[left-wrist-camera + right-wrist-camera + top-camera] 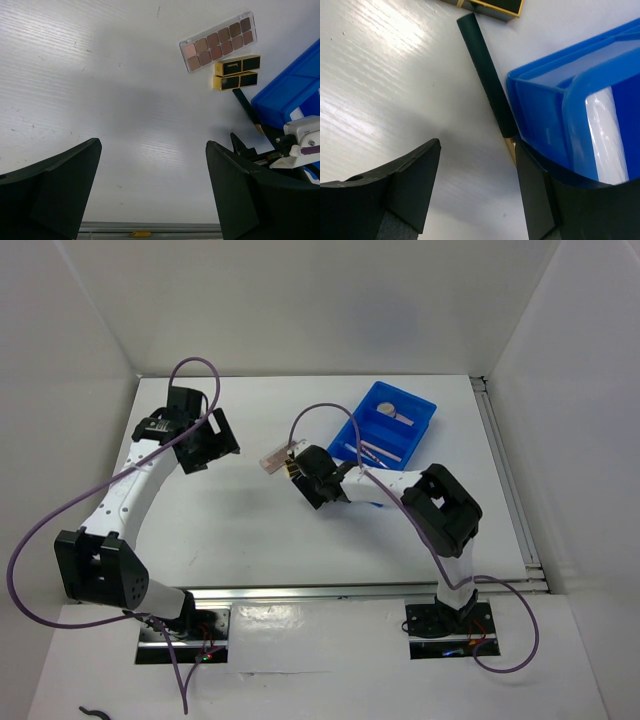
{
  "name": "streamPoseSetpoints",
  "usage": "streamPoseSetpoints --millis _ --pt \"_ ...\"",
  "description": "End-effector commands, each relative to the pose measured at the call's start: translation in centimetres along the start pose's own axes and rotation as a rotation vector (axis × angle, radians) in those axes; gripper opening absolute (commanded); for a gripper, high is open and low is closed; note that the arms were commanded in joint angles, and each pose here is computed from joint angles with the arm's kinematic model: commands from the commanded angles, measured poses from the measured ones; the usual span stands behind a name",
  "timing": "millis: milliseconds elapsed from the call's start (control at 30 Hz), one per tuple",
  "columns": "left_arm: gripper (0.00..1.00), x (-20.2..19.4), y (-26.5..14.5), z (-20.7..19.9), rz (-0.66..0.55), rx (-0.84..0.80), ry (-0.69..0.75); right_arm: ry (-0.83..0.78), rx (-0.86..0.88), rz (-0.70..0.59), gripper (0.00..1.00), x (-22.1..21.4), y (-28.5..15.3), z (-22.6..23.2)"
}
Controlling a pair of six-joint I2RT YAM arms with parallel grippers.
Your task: Organize the makeup
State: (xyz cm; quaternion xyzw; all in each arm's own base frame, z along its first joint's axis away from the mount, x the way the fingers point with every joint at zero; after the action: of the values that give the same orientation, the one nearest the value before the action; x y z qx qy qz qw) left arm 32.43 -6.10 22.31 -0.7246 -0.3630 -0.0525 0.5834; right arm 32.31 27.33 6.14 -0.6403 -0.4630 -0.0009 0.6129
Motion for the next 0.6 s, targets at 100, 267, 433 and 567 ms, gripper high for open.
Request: streamPoseSetpoints --millis 100,267,433,567 --pt "1.0 1.2 -0.5 -0.5 -0.043 -0.005 0.001 0.019 -0.001 -0.042 0.69 1.3 1.4 0.2" --pt "1.0 1.2 -0.5 -0.5 -0.043 -0.005 0.001 0.037 0.028 -0.015 0.69 -0.2 2.2 0.6" --pt "1.0 1.2 -0.5 -0.5 -0.043 -0.005 0.001 0.041 0.048 0.003 0.68 -0.8 2.1 0.9" --pt "1.0 1.0 -0.6 -0.4 -0.043 -0.005 0.001 0.055 0.066 -0.047 0.61 0.5 0.5 0.6"
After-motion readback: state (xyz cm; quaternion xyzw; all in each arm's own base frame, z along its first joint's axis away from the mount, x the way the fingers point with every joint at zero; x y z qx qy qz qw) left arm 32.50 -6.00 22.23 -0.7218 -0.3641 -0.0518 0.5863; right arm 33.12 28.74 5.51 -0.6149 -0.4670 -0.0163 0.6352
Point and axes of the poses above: each gripper's point midway between its finger pads, its own y axis out along the fingers, its own z axis along the line the jaws close on, x = y × z, the point moved 4 cm from there along -y, back along the fingers
